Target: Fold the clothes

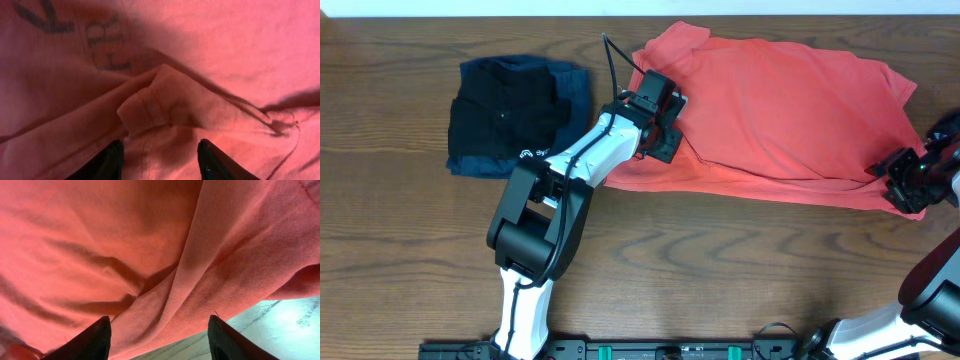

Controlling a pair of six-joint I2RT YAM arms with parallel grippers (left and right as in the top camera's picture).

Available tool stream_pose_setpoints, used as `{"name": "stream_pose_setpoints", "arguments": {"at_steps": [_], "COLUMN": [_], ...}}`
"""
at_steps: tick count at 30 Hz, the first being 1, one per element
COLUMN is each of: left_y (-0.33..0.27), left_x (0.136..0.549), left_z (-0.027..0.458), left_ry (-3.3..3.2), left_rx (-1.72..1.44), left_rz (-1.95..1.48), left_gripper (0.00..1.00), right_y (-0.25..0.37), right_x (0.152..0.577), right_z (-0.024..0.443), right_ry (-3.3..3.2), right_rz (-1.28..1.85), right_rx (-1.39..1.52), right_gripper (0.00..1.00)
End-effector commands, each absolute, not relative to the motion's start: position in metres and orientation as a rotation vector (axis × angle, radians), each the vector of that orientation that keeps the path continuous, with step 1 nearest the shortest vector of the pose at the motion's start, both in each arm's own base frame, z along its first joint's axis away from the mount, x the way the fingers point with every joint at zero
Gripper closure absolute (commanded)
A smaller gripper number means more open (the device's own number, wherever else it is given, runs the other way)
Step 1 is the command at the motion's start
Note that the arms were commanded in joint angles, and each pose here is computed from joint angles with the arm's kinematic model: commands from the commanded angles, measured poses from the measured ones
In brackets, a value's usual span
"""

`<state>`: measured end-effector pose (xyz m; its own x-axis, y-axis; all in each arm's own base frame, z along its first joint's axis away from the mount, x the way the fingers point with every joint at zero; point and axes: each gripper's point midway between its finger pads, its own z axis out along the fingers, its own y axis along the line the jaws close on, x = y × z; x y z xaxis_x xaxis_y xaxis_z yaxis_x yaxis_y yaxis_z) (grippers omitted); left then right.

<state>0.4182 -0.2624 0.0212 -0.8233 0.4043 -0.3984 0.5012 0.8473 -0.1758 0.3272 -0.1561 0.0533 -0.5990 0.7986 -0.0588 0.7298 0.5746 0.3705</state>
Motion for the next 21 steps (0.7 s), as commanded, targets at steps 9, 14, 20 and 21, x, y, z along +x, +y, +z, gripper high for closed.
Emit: {"name": "stream_pose_setpoints", "arguments": {"at_steps": [9, 14, 20, 21], "left_y": [-0.278, -0.295, -0.318, -0.314], "left_x": [0.417, 0.413, 0.397, 0.398], "left_z": [0.045, 0.076, 0.075, 0.072], "left_ry": [2.64, 2.563, 2.5, 2.506], "left_rx": [0.711, 0.75, 0.924, 0.919], "left_rz": [-0.498, -0.544, -0.5, -0.424], "left_gripper": [0.94, 0.94, 0.94, 0.94], "right_y": [-0.152, -0.153, -0.153, -0.153], "right_x": [0.326, 0.326, 0.327, 0.327], "right_z": [0.049, 0.049, 0.049, 0.049], "right_ry": [2.607, 2.606, 2.605, 2.605], "right_rz": [0.472, 0.471, 0.47, 0.47], "right_rx": [1.26, 1.259, 1.258, 1.258], "right_gripper": [0.39, 0.39, 0.39, 0.39]}}
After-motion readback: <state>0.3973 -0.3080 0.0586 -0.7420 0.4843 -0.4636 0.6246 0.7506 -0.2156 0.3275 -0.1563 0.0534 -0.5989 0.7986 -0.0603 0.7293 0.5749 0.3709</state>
